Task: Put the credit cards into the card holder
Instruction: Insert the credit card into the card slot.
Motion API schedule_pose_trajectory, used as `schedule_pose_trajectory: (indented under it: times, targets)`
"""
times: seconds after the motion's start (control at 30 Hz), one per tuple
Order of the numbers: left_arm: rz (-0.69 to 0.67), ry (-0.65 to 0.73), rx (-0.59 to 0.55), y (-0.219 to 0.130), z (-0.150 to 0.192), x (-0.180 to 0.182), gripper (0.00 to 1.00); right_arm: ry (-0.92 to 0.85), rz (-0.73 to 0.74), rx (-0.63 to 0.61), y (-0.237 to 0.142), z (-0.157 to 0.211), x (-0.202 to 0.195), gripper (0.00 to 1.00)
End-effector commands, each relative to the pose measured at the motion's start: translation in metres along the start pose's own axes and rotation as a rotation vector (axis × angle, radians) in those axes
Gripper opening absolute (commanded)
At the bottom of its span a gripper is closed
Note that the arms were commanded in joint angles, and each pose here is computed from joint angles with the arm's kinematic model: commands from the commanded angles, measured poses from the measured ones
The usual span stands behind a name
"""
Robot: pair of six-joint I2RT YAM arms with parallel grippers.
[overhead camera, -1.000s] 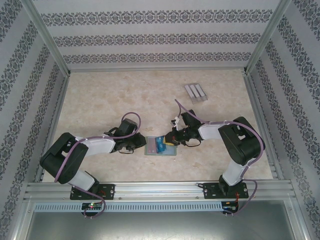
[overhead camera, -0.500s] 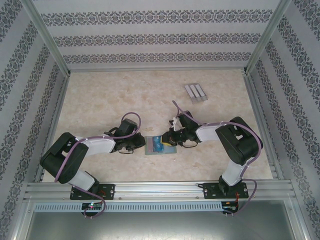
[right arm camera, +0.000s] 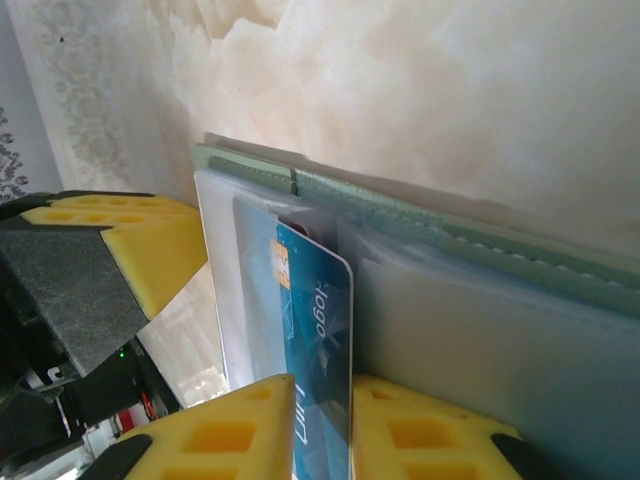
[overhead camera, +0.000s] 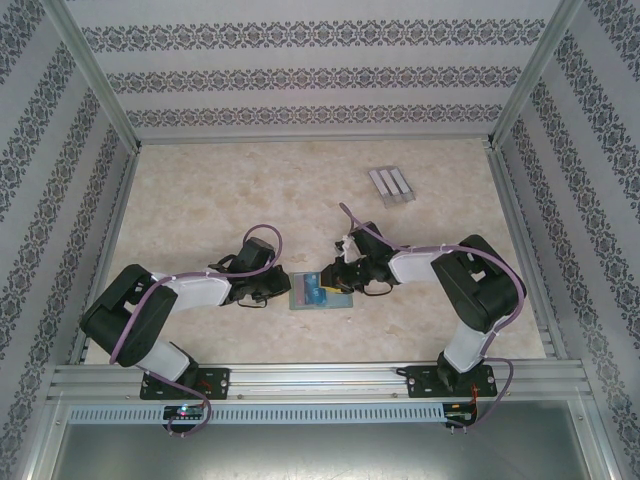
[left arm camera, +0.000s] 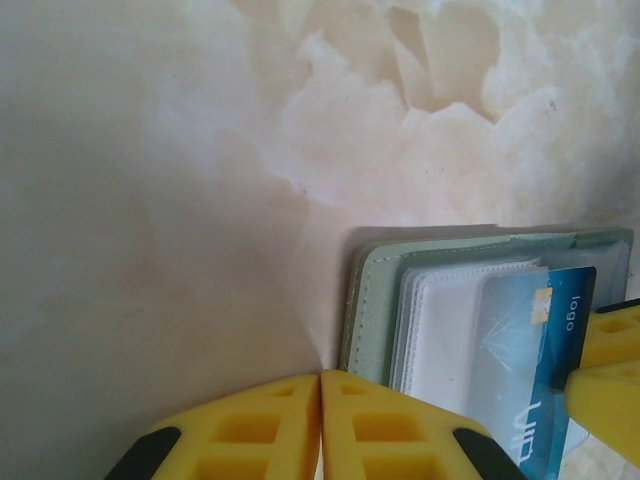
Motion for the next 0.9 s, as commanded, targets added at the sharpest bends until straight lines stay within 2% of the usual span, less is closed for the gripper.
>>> schedule_pose_trajectory:
  times: [0.0, 0.13, 0.37, 0.67, 0.87]
  targets:
    - [-0.093, 0.033, 0.046, 0.022, 0.017, 0.025, 0.11, -0.015, 0.055, 0.031, 0.005, 0.007, 0.002, 0.26]
    - [-0.074, 0.024, 0.046, 0.023, 0.019, 0.027, 0.10, -0.042, 0.056, 0.024, 0.012, 0.004, 0.012, 0.21]
    - [-0.078, 0.017, 0.044, 0.022, 0.019, 0.028, 0.09, -0.096, 0.076, 0.054, 0.022, 0.007, 0.023, 0.23]
    - [-0.081, 0.023, 0.034, 0.020, 0.018, 0.027, 0.09, -0.140, 0.203, 0.037, -0.005, 0.014, 0.018, 0.31]
    - [-0.066, 0.017, 0.045, 0.022, 0.020, 0.028, 0.09, -0.135, 0.212, 0.026, -0.013, 0.019, 0.017, 0.35]
Point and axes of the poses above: each hand's point on the last joint's axis, 136 mm out from that joint toward the fingers, its own y axis out along the fingers, its own x axis along the line the jaws close on, z = x × y, the point moved 5 cm from there along -y, back along the fingers, and after that the axes turned 15 degrees about -y, right-handed, at the moved point
